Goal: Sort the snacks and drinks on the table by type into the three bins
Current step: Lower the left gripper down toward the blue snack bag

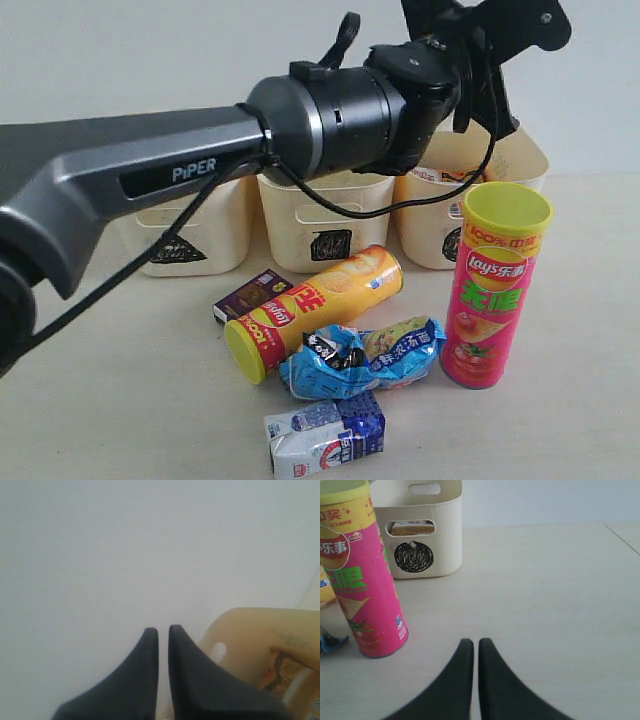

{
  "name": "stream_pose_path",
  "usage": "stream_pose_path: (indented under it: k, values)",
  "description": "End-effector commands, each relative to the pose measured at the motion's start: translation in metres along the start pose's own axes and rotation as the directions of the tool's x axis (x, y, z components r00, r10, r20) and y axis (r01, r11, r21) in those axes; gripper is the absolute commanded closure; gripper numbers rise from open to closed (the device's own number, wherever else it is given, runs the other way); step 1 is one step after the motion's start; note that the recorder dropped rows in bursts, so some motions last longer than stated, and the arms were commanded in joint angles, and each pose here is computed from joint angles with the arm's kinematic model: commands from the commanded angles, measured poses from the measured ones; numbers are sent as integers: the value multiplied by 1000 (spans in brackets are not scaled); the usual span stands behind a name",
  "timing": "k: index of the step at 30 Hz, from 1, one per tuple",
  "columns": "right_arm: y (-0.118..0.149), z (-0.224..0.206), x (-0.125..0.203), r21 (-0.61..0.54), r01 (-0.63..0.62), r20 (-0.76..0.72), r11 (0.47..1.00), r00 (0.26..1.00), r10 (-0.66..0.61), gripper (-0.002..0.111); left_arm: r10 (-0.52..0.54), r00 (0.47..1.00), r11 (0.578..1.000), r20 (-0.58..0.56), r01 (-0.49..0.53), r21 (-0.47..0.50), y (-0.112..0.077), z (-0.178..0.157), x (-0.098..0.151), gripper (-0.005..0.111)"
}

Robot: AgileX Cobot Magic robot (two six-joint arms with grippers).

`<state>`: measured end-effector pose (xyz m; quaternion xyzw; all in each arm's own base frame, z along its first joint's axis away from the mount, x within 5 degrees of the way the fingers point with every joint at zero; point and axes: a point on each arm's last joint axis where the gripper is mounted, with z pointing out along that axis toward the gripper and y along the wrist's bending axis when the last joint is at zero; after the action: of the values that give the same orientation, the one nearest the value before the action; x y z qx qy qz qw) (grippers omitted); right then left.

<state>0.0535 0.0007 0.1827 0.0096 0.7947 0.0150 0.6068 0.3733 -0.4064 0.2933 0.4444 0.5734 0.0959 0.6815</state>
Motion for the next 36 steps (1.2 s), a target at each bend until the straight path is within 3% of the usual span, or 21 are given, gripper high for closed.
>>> stream_pose_path:
  k: [1, 6, 11, 23, 29, 32, 36]
  values:
    - [0, 0, 1, 2, -7, 7, 1000, 1000, 7, 107, -110, 994, 990, 20, 108, 88, 12, -22, -15, 102]
    - [0, 0, 1, 2, -7, 7, 1000, 1000, 7, 107, -232, 972, 957, 26, 223, 183, 27, -50, -27, 102]
    - [0, 0, 1, 2, -7, 7, 1000, 1000, 7, 107, -297, 955, 931, -15, 293, 217, 40, -80, -24, 102]
    - [0, 0, 1, 2, -7, 7, 1000, 1000, 7, 107, -348, 935, 882, -67, 351, 315, 51, -150, -8, 102]
    - [0, 0, 1, 2, -7, 7, 1000, 1000, 7, 107, -452, 884, 805, -121, 462, 373, 44, -171, 2, 102]
    - [0, 0, 1, 2, -7, 7, 1000, 1000, 7, 107, -502, 854, 731, -139, 504, 459, 33, -180, 3, 102]
    - [0, 0, 1, 2, -7, 7, 1000, 1000, 7, 107, -525, 841, 616, -128, 479, 625, 14, -192, 1, 102]
